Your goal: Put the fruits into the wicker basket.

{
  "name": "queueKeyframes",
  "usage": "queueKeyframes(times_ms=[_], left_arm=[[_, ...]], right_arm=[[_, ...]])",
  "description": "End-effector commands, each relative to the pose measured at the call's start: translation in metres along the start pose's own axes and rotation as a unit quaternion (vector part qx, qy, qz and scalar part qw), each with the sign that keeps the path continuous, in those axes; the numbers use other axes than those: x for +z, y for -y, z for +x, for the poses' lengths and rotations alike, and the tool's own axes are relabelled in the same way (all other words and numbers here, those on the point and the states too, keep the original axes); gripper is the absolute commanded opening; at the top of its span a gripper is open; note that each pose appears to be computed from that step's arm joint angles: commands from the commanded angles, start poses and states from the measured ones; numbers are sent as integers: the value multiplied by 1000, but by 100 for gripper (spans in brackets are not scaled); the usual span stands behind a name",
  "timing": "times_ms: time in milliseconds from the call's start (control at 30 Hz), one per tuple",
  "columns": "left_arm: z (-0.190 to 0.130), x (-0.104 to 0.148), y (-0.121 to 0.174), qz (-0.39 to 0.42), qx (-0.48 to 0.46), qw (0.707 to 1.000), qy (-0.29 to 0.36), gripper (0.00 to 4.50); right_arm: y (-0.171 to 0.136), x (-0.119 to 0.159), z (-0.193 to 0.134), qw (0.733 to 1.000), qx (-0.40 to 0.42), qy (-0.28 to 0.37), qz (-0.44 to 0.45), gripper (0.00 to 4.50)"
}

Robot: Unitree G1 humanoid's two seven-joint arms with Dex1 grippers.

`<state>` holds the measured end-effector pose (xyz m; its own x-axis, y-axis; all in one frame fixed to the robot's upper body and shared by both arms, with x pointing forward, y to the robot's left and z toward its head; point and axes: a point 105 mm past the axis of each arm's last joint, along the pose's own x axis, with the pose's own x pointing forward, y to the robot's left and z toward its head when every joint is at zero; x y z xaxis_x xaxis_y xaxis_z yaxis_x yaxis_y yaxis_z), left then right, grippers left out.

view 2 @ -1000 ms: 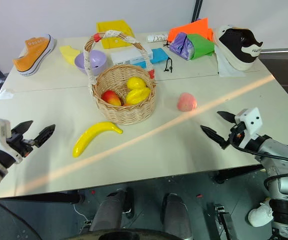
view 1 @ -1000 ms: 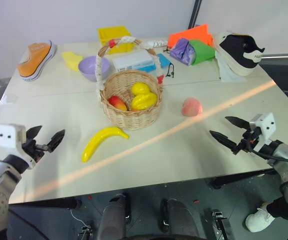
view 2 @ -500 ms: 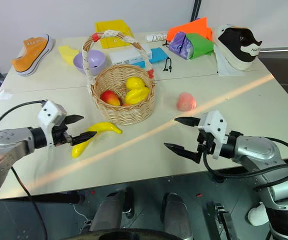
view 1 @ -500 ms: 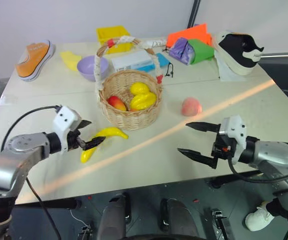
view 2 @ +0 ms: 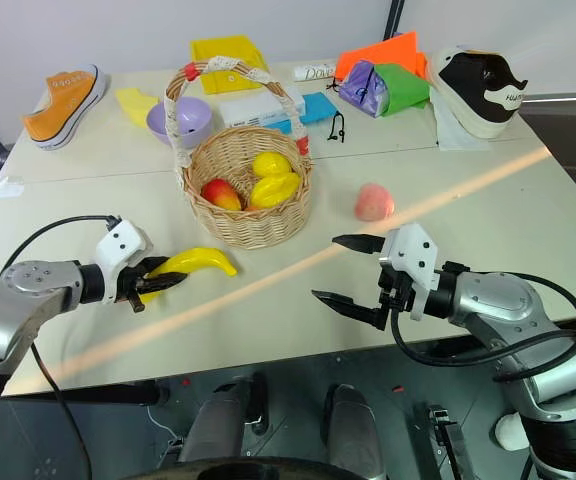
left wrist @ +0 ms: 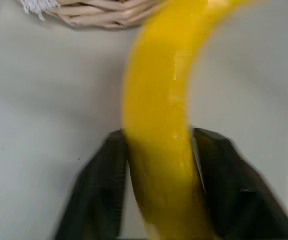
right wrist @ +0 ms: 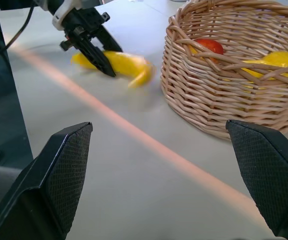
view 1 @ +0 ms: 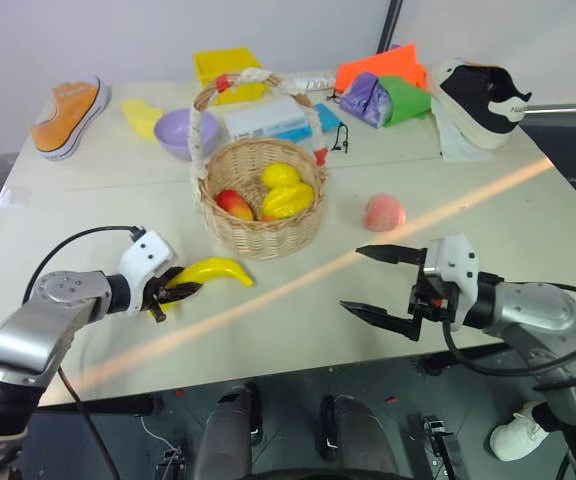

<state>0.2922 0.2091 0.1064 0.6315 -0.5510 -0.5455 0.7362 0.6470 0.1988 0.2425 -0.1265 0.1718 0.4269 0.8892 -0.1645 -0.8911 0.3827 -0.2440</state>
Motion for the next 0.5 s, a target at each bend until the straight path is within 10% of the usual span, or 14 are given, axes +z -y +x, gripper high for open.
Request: queueKeyframes(times_ms=[33, 267, 500], left_arm=[[-19, -7, -17, 14, 41, 999, -12, 129], [-73, 15, -28, -52, 80, 991, 92, 129], [-78, 98, -28, 5, 77, 977, 198, 129]], right_arm=[[1, 6, 1, 1000, 3, 15, -17, 450], [4, 4, -1, 1000, 2, 13, -23, 450], [16, 4, 0, 999, -3, 12, -36, 450]])
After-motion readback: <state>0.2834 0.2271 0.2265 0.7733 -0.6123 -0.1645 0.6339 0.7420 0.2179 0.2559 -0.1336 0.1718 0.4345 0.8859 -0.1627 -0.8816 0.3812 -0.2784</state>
